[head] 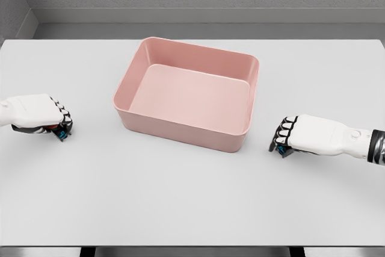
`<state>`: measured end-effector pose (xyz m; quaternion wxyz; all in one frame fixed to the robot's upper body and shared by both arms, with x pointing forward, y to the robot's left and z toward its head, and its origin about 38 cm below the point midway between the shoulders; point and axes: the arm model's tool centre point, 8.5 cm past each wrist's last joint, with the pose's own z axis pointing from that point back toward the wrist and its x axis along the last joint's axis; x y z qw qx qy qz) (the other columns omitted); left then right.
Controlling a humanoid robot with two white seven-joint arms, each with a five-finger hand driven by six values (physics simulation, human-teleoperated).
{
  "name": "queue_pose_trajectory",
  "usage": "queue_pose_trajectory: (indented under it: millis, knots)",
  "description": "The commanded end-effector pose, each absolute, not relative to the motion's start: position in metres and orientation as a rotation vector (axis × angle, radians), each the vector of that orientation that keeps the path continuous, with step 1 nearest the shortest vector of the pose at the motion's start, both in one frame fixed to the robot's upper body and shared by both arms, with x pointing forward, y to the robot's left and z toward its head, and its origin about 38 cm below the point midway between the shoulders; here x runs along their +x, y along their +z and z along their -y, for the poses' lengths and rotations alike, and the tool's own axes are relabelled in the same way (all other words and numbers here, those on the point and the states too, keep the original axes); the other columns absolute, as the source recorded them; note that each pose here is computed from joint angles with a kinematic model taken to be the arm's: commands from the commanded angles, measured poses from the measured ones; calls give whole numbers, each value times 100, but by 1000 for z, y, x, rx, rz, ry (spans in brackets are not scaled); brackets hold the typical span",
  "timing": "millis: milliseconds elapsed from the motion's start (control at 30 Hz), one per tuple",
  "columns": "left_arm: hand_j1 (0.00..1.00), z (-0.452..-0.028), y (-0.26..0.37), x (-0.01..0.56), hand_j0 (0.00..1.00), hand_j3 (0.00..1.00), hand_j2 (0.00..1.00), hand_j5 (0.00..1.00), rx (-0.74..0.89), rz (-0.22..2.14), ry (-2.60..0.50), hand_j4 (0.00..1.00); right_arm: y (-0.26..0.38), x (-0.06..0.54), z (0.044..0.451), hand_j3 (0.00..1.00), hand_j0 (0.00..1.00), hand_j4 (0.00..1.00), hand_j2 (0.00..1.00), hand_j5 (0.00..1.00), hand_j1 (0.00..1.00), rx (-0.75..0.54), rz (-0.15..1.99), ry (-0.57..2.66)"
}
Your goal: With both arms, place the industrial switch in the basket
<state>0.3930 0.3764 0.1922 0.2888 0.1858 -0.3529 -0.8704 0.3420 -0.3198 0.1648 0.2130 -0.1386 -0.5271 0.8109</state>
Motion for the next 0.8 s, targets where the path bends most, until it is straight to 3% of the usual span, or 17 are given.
queue_pose_trajectory:
  millis: [0, 433, 767]
  knots:
    - [48, -376, 194, 393, 48, 48, 48, 48, 499, 949, -2321, 48, 166, 343, 320, 56, 56, 56, 56, 56, 56, -389, 1465, 2249]
    - [48, -353, 219, 407, 48, 48, 48, 48, 519, 1049, -2336, 48, 184, 351, 326, 48, 48, 48, 48, 48, 48, -462, 1486, 2238]
    - [48, -335, 245, 421, 48, 48, 48, 48, 548, 1136, -2320, 48, 201, 359, 329, 48, 48, 48, 48, 48, 48, -527, 1526, 2212]
